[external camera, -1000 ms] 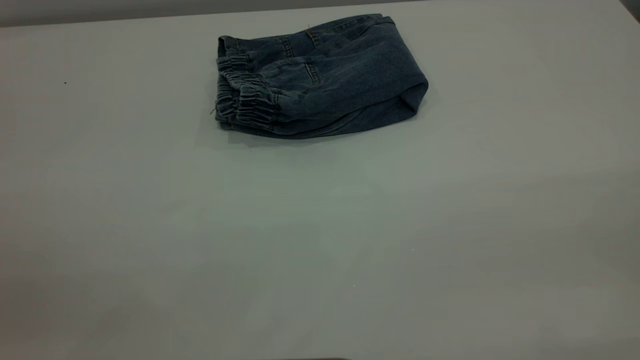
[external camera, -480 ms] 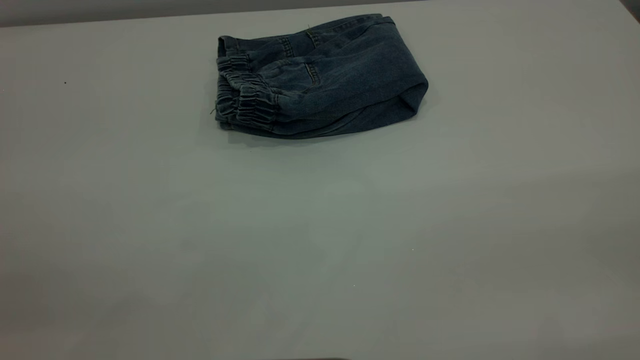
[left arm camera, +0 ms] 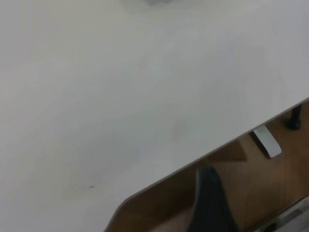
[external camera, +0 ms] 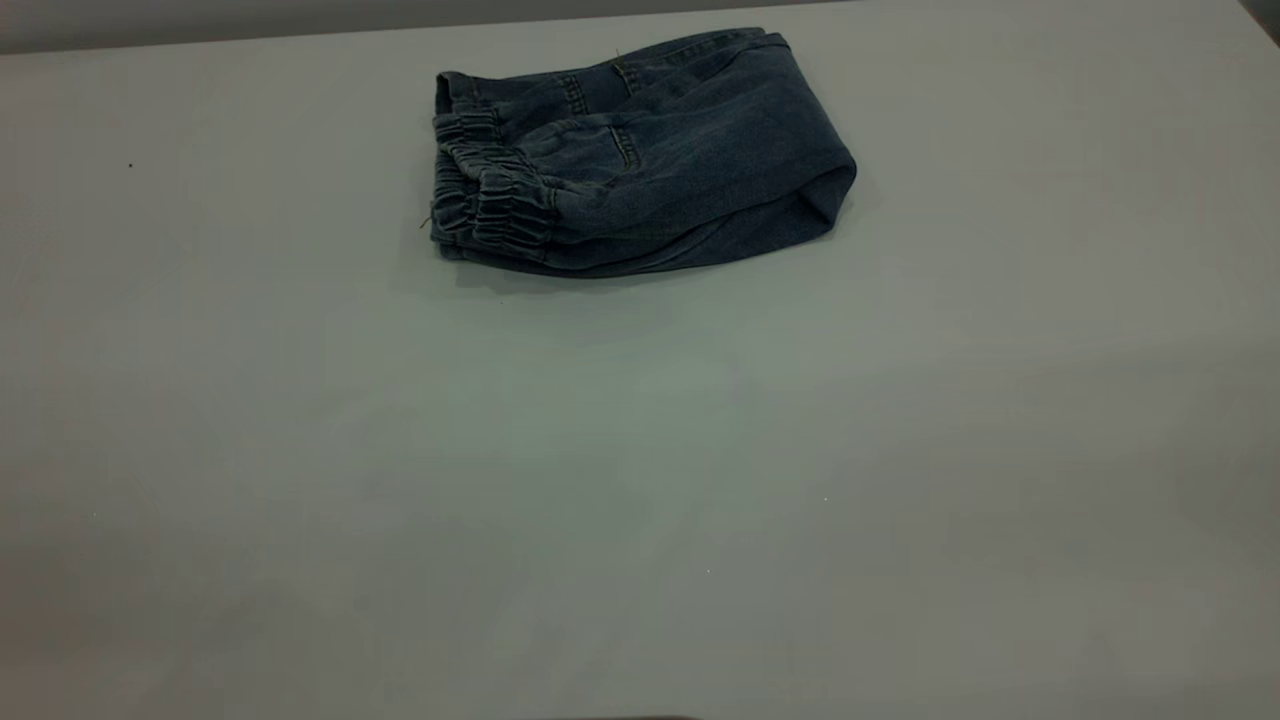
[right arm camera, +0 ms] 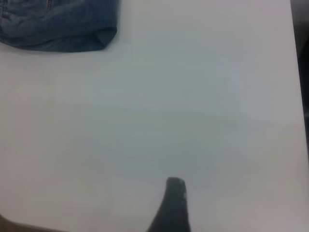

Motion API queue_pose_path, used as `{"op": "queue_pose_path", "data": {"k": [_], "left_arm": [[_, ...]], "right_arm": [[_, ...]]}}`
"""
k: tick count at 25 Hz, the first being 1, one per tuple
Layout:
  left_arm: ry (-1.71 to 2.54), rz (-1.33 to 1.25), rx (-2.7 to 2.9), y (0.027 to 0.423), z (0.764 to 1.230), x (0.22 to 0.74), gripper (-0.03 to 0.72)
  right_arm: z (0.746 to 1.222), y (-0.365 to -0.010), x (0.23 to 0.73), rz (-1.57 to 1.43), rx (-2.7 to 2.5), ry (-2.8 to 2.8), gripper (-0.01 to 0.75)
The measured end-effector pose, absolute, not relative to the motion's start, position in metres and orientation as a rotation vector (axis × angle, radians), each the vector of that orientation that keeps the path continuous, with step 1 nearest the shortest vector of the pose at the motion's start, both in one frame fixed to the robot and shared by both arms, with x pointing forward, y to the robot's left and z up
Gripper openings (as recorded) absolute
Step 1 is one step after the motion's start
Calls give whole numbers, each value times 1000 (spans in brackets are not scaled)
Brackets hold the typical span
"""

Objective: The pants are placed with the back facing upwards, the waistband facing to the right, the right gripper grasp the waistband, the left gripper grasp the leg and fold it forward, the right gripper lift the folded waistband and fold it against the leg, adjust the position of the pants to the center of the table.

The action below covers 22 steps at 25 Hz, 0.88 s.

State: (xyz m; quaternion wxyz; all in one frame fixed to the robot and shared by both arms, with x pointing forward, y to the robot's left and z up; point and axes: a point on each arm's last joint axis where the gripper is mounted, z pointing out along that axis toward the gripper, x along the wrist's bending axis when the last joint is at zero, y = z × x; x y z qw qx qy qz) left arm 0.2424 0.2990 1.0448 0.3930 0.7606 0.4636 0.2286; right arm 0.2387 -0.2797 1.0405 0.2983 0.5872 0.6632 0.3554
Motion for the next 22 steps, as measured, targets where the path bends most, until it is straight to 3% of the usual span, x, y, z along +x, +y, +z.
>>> {"op": "queue_pose_path", "data": {"k": [13, 22], "left_arm": [[1570, 874, 1596, 301, 1045, 229, 440], [1611, 900, 1564, 300, 1045, 229, 440]], "right_arm": [[1040, -278, 232, 960, 1548, 1698, 580], [1040, -277, 233, 967, 1563, 1684, 580]]}}
